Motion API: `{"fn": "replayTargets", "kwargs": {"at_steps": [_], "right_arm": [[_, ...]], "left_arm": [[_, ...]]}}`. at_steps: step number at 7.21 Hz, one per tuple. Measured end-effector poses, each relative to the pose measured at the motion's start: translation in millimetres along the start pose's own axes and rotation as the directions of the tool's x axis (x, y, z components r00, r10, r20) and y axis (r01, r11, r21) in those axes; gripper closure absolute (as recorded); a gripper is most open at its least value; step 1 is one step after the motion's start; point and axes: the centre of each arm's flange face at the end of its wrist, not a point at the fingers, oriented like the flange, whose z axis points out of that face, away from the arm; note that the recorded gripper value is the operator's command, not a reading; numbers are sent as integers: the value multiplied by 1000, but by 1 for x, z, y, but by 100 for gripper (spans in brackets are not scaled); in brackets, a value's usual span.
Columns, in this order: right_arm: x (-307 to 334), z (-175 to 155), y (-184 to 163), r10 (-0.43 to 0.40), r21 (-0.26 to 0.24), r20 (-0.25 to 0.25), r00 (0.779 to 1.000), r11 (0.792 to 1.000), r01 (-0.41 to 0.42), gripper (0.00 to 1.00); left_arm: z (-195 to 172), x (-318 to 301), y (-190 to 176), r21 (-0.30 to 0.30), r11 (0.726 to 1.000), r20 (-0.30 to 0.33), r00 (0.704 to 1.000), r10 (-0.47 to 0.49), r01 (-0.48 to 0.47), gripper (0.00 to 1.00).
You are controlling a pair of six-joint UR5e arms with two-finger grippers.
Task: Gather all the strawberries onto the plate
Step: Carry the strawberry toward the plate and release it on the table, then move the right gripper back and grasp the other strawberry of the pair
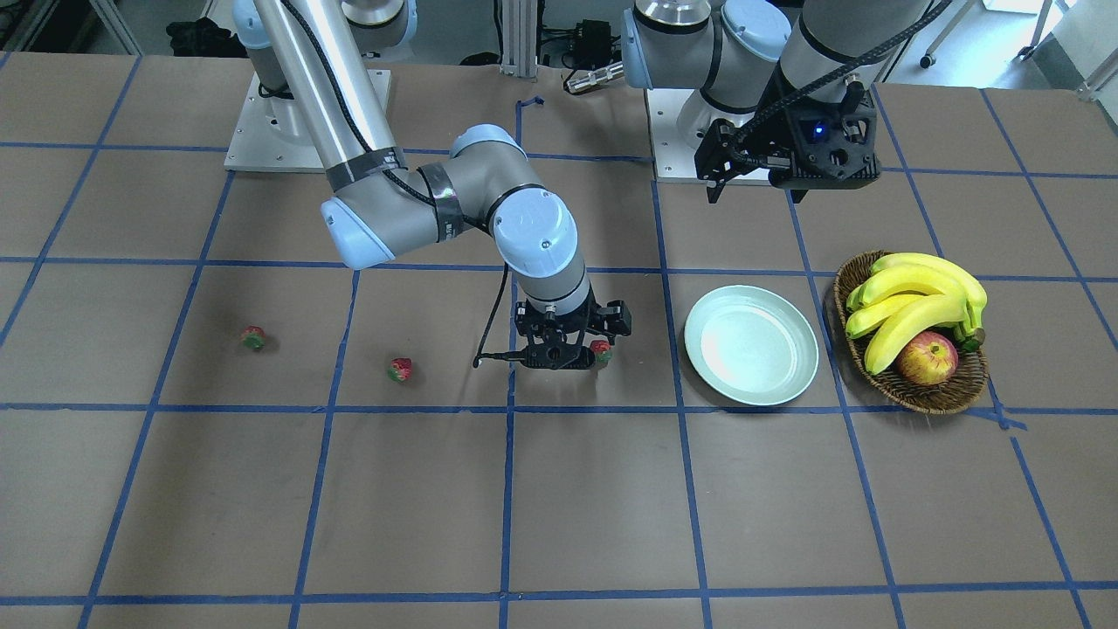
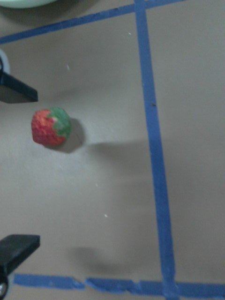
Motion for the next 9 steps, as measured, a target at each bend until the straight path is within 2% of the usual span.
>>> {"fn": "replayTargets", "kwargs": {"at_steps": [1, 2, 3, 5, 6, 8, 9], "right_arm": [[18, -13, -11, -18, 57, -70, 997, 998, 22, 0], [43, -26, -25, -33, 92, -129, 991, 995, 45, 0], [75, -38, -39, -41, 102, -159, 986, 993, 58, 0], [150, -42, -48, -48, 70, -189, 981, 996, 62, 4], [177, -32, -44, -48, 46, -196, 979, 997, 59, 17], [199, -9, -33, -48, 3, -197, 979, 999, 50, 50], [201, -1, -31, -43, -12, -193, 980, 999, 41, 50]], "left_arm": [[0, 0, 0, -1, 1000, 1, 1000, 0, 0, 0], [0, 0, 0, -2, 1000, 2, 1000, 1, -1, 0], [0, 0, 0, -1, 1000, 3, 1000, 1, -1, 0], [1, 0, 0, -1, 1000, 2, 1000, -1, 1, 0], [0, 1, 0, 0, 1000, 2, 1000, -6, 6, 0], [1, 2, 0, -2, 1000, 0, 1000, -8, 8, 0], [5, 3, 1, -9, 1000, 0, 1000, -5, 5, 0]]}}
